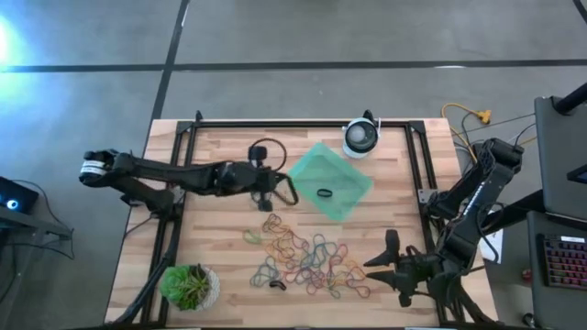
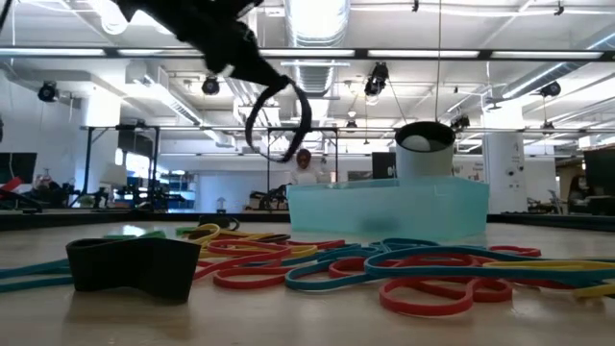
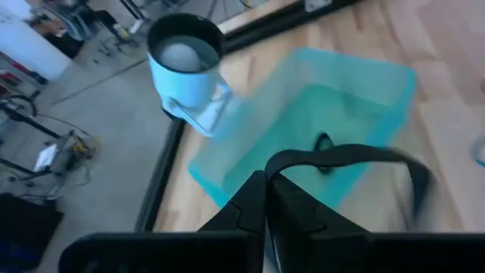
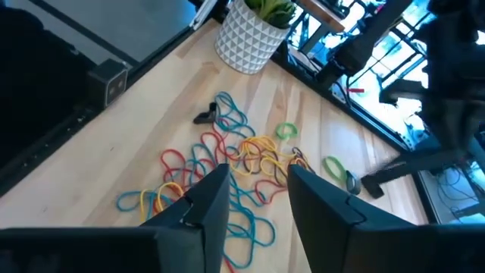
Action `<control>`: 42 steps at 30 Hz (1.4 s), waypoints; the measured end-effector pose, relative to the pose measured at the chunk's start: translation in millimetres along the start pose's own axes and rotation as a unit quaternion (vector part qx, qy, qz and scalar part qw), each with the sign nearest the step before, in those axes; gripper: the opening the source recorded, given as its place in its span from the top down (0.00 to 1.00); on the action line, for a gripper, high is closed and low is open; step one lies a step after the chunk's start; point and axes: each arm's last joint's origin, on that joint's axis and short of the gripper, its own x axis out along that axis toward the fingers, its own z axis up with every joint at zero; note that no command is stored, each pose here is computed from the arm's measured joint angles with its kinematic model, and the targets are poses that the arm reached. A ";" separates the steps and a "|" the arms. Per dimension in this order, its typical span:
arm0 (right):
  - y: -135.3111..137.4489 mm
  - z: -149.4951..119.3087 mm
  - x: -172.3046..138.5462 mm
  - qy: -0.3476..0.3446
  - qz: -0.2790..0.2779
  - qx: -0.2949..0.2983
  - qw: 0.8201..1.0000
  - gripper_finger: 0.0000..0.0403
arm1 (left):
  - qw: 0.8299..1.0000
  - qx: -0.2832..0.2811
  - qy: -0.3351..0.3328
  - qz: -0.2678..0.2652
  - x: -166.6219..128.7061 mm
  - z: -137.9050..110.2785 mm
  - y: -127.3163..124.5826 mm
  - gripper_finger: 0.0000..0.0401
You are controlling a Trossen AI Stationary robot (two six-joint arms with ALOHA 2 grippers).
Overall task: Pick and place rubber bands into bin
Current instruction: Put the black rubber band into the blue bin, then put the yellow rubber band into the blue bin
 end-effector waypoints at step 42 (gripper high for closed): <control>5.1 -51.5 14.7 0.066 -0.008 0.101 0.993 0.75 | 0.988 -0.051 0.087 -0.115 98.8 19.3 28.3 0.55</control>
